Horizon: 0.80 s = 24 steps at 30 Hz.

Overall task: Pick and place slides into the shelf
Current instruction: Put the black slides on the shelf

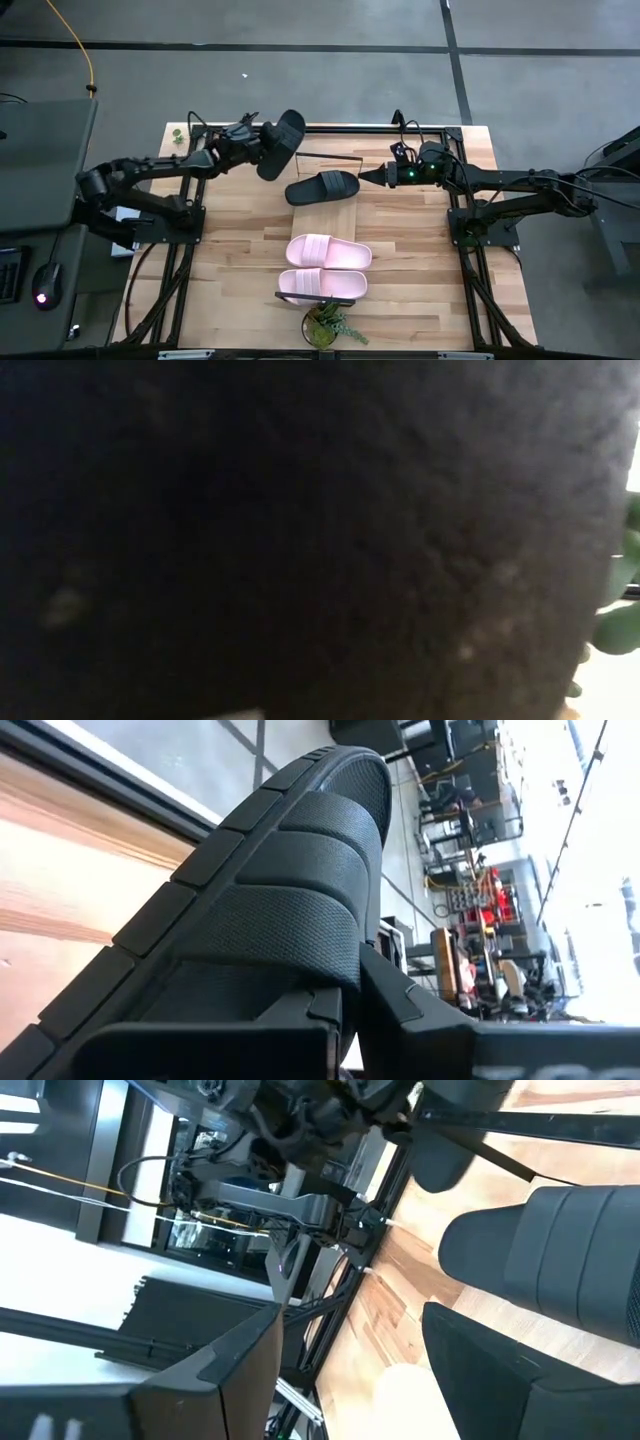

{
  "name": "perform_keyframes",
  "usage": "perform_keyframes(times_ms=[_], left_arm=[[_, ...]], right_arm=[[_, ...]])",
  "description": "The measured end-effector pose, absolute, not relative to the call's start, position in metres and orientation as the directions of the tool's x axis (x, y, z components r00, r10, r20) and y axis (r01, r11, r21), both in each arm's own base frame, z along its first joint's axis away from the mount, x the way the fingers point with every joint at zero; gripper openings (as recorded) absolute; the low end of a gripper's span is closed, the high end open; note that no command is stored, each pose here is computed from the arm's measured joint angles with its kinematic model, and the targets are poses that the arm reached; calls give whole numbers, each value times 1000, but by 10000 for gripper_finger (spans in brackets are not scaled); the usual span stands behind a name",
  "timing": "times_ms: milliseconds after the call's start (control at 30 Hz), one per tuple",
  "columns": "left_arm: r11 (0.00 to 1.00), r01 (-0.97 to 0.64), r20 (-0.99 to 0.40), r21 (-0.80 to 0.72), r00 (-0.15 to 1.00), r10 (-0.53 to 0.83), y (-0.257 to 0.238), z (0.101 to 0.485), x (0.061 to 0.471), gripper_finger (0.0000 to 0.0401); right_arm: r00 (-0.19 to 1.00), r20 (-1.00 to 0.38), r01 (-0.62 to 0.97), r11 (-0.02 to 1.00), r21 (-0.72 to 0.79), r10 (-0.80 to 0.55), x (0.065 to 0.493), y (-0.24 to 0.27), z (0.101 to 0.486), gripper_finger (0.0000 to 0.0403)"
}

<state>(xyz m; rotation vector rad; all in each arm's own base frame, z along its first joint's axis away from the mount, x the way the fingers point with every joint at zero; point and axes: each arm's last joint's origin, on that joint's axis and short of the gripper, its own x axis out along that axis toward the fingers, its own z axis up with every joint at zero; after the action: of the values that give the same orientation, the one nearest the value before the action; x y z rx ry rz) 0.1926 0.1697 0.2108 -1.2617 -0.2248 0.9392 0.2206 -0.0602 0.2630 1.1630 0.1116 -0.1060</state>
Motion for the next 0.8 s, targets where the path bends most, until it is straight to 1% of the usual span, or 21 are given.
perform_keyframes(times_ms=[300,500,800], left_arm=[[88,-511,-306,-855,634,710,147,243,167,1],[115,-496,-296,-861,672,679,133,256,152,1],[256,-431,-200,-865,765,613,120,280,141,1]], right_arm=[[989,-143,149,395,907,-46,221,-61,263,231],[989,-139,146,396,907,-47,221,-61,263,231],[990,-136,138,393,909,-34,221,-61,264,231]])
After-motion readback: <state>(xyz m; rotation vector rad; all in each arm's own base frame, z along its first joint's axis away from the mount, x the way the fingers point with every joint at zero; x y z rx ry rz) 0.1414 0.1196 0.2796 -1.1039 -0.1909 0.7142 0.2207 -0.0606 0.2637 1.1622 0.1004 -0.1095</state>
